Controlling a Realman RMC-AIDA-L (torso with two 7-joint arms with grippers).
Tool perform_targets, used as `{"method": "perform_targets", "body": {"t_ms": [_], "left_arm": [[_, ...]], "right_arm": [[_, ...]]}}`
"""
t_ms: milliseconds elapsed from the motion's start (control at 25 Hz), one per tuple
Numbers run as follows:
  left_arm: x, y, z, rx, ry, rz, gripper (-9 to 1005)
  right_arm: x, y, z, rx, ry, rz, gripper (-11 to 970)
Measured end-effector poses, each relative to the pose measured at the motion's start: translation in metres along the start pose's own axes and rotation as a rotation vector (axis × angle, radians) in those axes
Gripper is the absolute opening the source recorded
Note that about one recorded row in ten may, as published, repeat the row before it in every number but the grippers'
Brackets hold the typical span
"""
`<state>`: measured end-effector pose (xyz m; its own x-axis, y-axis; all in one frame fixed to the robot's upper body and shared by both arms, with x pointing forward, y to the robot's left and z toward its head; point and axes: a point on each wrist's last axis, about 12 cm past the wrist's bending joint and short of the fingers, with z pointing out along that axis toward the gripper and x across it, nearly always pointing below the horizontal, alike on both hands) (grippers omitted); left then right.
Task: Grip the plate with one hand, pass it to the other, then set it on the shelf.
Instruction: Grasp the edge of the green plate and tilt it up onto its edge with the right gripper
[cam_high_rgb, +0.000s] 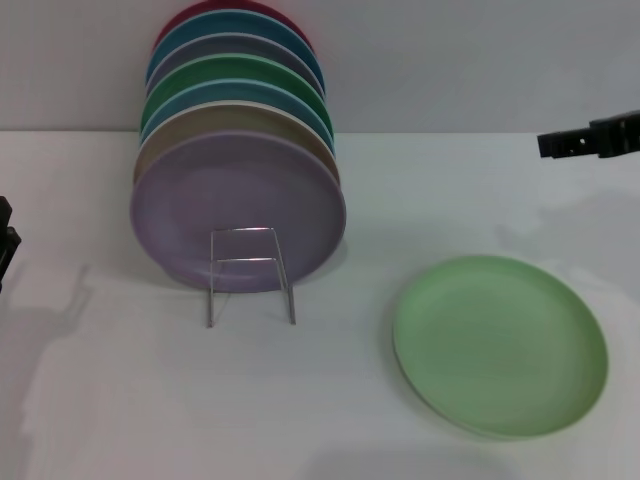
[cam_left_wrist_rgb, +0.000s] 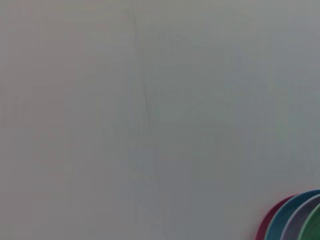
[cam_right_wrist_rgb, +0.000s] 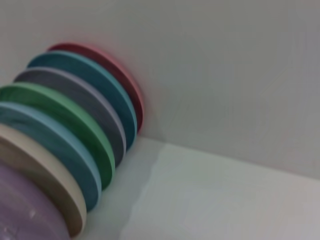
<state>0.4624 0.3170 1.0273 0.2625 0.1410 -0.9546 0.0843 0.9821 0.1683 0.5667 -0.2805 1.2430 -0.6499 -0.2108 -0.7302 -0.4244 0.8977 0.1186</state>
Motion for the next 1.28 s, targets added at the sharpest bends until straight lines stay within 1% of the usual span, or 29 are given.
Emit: {"method": "perform_targets", "body": {"t_ms": [120, 360, 600, 840, 960, 1000, 1040, 1120, 1280], "left_arm": [[0.000, -0.001, 0.001, 0.008, -0.001, 0.000, 800], [0.000, -0.002, 0.002, 0.010, -0.003, 0.001, 799], [0.000, -0.002, 0.003, 0.011, -0.003, 0.001, 799], [0.001, -0.002, 0.005, 0.012, 0.006, 0.001, 799], [0.001, -0.002, 0.005, 0.012, 0.006, 0.001, 799], [0.001, -0.002, 0.006, 0.013, 0.008, 0.001, 799], [0.001, -0.002, 0.006, 0.013, 0.008, 0.001, 799], [0.001, -0.002, 0.007, 0.015, 0.006, 0.002, 799], [0.001, -0.003, 0.009, 0.018, 0.005, 0.000, 799]], "right_arm": [[-0.002, -0.001, -0.009, 0.009, 0.059, 0.012, 725], [0.001, -0.003, -0.011, 0.038, 0.104, 0.016, 725], [0.006, -0.007, -0.002, 0.029, 0.125, 0.045, 726], [0.012, -0.009, 0.002, 0.024, 0.144, 0.061, 725], [0.018, -0.013, 0.006, 0.040, 0.169, 0.078, 725], [0.024, -0.017, 0.013, 0.048, 0.194, 0.095, 725], [0.024, -0.017, 0.013, 0.048, 0.194, 0.095, 725], [0.030, -0.020, 0.023, 0.040, 0.220, 0.108, 725], [0.035, -0.022, 0.032, 0.027, 0.244, 0.119, 726]]}}
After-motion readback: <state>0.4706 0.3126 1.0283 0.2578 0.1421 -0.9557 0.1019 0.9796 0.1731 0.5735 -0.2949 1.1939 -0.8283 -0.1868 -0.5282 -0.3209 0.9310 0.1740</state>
